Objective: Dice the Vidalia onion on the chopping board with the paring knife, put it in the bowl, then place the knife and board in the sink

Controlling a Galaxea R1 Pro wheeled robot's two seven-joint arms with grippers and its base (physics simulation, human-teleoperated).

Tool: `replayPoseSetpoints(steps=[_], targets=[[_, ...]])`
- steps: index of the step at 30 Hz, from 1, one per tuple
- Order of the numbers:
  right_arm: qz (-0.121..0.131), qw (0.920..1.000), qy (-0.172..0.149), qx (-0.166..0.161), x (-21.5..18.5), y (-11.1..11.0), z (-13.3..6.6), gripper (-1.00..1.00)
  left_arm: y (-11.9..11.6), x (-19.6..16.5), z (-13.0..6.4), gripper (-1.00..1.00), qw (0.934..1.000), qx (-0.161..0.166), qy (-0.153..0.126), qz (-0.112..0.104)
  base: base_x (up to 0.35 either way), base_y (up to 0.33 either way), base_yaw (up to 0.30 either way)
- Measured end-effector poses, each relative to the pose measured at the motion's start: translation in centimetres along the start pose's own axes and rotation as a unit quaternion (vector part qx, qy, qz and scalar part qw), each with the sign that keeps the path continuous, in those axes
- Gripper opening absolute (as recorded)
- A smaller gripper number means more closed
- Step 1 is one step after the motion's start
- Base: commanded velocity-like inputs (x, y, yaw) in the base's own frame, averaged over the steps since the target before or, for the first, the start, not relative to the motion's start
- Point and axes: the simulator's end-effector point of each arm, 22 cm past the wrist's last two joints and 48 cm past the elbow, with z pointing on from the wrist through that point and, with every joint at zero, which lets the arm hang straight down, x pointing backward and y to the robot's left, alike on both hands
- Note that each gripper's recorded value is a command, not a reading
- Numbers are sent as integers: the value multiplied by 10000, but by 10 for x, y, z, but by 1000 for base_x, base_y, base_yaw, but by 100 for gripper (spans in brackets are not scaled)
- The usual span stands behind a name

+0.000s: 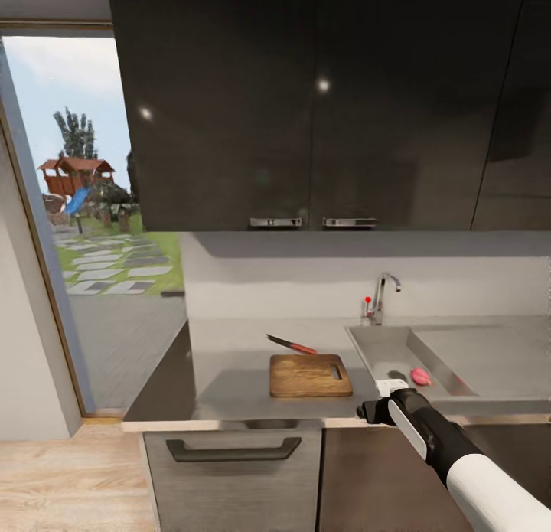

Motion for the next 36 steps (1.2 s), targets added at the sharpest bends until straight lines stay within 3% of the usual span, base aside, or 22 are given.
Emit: replayPoseSetpoints(steps=[21,27,33,35,36], targets=[[3,10000,-3,3,0,0,1,100,0,0,0,100,10000,0,3,-1,-220,0,0],[88,9988,-486,33,-14,-3,5,100,0,0,0,100,10000,-1,4,-12,-191,0,0],[368,9973,-507,374,58,-25,44,100,0,1,0,100,10000,-1,12,-12,-46,0,0],[426,9951,-761,475,83,-29,52,100,0,3,0,100,10000,0,34,-7,-10,0,0],[428,9921,-1092,454,84,-24,52,100,0,5,0,100,10000,1,50,-5,-6,0,0]])
